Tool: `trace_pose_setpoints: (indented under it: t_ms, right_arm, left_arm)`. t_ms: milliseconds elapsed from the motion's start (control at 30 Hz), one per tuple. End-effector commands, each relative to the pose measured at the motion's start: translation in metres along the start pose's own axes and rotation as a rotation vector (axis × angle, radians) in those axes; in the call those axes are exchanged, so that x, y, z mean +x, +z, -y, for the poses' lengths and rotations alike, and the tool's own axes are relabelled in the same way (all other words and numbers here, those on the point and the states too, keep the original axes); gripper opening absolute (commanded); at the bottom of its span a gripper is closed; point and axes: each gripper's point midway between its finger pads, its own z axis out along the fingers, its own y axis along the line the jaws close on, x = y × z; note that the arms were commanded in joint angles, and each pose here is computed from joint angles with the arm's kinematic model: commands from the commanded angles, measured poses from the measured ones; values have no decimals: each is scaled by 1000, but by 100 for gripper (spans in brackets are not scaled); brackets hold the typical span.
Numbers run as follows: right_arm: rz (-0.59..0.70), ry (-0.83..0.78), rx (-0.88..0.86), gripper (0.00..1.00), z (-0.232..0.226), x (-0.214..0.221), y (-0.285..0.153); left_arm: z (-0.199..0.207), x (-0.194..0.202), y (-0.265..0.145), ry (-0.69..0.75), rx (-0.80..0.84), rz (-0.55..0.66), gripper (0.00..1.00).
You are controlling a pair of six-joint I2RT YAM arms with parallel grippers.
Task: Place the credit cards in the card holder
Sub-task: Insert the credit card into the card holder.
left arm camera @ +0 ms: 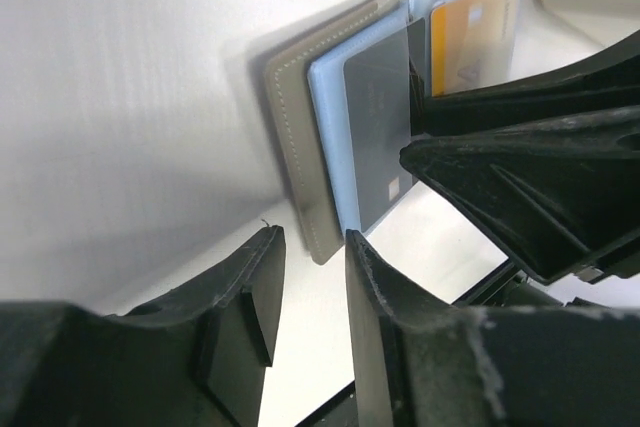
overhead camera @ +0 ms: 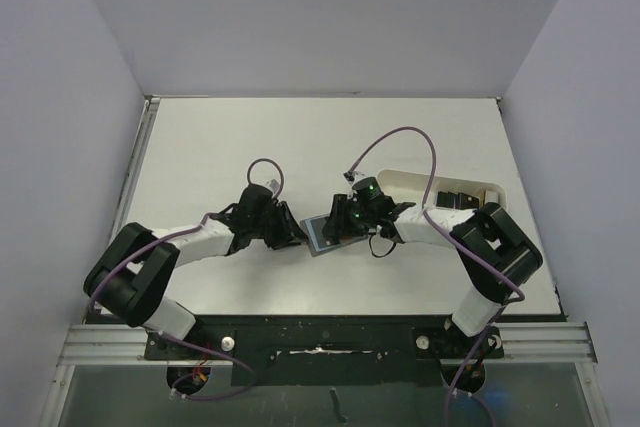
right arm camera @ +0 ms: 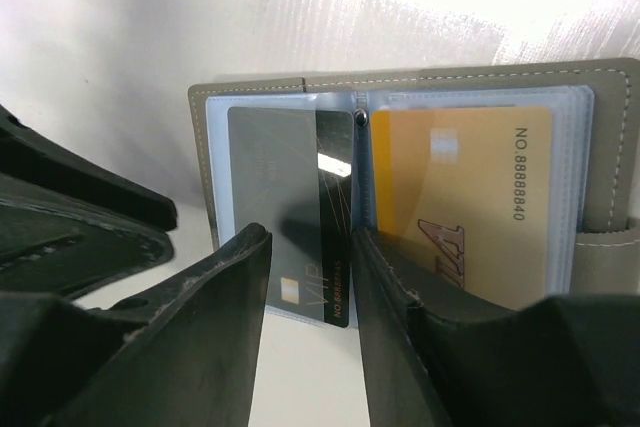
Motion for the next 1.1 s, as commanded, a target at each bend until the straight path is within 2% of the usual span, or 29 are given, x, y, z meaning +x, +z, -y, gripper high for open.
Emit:
trace_pose_setpoints:
  t_ms: [0,200,400,500,667,933,1067]
  right_arm:
    - [66,-53,-18,40,-14,-23,-6]
    - [54,-63,-64,34,-23,-21,0]
    - [40,-70,-132,20,-35,-13,3]
    - [34,-73,-142,19,-37,-10,4]
    - [32,-70,-142,30,-38,-9,5]
    - [33,-85,-129,34,-40,-10,-5]
    - [59,-111,-70,45,-35,-20,-25]
  left_arm:
    - [-1,-19,-16,-13,5,71,33]
    - [-6,-16,-9,-25,43,52,39]
    - [-4,-8,2,-47,111,23,40]
    - [1,-6,4,-57,156,22,40]
    - [6,-5,7,-70,198,8,40]
    - [15,-11,2,-68,207,27,35]
    - [15,-13,2,-67,192,25,33]
